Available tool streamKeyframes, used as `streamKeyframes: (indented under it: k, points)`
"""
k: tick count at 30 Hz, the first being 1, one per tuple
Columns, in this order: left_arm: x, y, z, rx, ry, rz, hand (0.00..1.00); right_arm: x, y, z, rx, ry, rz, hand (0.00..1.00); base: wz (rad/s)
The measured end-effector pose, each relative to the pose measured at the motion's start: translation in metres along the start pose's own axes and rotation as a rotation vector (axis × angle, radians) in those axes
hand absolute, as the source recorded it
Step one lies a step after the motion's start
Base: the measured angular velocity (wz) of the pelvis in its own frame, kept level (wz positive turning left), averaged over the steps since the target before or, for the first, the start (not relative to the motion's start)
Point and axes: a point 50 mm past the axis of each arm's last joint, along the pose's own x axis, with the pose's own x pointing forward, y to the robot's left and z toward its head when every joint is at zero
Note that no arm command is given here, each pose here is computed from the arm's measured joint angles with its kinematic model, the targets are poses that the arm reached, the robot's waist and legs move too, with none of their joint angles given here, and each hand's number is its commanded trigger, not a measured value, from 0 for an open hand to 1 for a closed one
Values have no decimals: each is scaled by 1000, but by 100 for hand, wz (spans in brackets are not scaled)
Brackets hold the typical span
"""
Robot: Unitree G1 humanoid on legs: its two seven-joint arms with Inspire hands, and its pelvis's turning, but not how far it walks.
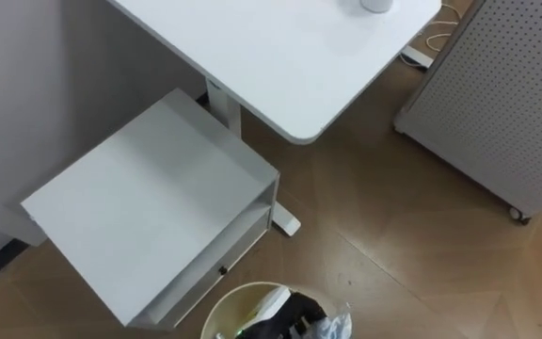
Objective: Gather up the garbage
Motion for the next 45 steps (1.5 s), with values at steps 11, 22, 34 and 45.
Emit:
streamKeyframes:
  k: [11,22,34,45]
  points:
    - [-7,-4,-8,8,1,-15,0,-1,-2,-2,7,10,-3,100,0]
    - [-7,2,-9,24,-4,-39,0,2,-4,8,7,-17,-7,100,0]
    - [-9,0,-14,34,16,-76,0,1,-8,8,28,-18,-15,100,-4]
    - [-11,15,-8,161,-34,-65,0,-3,-26,9,98,-38,-70,100,-14]
